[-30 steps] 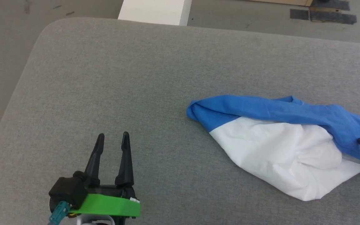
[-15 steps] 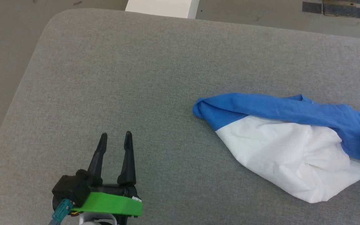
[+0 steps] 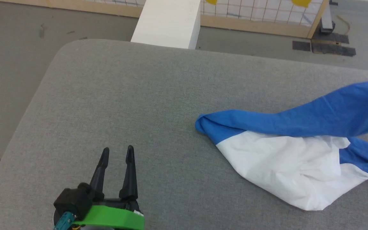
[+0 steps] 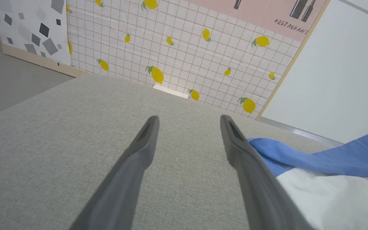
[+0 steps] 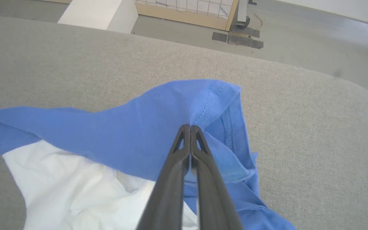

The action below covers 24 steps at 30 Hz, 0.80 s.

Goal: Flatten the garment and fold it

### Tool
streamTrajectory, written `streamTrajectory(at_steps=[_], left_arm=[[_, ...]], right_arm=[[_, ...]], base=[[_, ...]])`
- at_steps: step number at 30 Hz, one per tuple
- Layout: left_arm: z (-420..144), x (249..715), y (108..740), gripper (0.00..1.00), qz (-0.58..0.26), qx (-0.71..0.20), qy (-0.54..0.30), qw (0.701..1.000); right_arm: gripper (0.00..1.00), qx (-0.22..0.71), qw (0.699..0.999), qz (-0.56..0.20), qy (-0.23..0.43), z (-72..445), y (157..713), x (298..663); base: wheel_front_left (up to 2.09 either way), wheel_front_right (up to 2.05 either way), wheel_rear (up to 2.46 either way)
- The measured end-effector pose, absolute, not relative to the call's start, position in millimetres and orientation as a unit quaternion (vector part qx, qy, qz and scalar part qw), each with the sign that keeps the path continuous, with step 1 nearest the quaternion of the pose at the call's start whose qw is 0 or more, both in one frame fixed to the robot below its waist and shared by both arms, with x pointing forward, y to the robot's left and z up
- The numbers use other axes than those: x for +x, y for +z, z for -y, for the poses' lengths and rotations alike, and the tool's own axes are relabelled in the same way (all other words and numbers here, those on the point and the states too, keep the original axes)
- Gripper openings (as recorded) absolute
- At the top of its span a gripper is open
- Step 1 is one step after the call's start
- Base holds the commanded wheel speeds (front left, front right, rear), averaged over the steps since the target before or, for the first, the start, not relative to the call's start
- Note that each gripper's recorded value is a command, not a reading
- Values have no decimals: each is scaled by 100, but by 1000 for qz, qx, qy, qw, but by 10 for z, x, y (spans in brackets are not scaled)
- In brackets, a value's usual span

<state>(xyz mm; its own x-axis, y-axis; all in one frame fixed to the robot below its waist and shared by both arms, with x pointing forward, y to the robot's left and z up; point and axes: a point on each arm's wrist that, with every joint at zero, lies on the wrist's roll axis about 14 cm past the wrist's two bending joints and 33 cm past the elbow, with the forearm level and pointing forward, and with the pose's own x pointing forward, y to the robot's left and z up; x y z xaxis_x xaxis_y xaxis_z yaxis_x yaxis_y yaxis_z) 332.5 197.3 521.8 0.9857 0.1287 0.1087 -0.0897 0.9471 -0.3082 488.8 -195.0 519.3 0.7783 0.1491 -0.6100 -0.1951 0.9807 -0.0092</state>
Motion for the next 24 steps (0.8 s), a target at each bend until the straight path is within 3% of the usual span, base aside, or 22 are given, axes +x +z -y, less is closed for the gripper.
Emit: streamTrajectory(at_steps=[5, 9, 17, 24], left_arm=[[-2046, 3213, 5258, 100, 72, -152, 69, 983], [-2099, 3149, 5270, 100, 74, -151, 80, 982], [-2190, 3035, 5194, 100, 62, -167, 110, 978], [-2253, 2946, 5104, 100, 47, -171, 133, 975]], right_arm=[[0, -50, 947, -275, 158, 1364, 5572, 5041], [0, -63, 935, -248, 244, 602, 5813, 5128], [0, -57, 851, -290, 434, -1029, 5560, 4674], [0, -82, 792, -383, 468, -1380, 4843, 4391]], base=[[0, 0, 0], [0, 0, 0], [0, 0, 0], [0, 0, 0]])
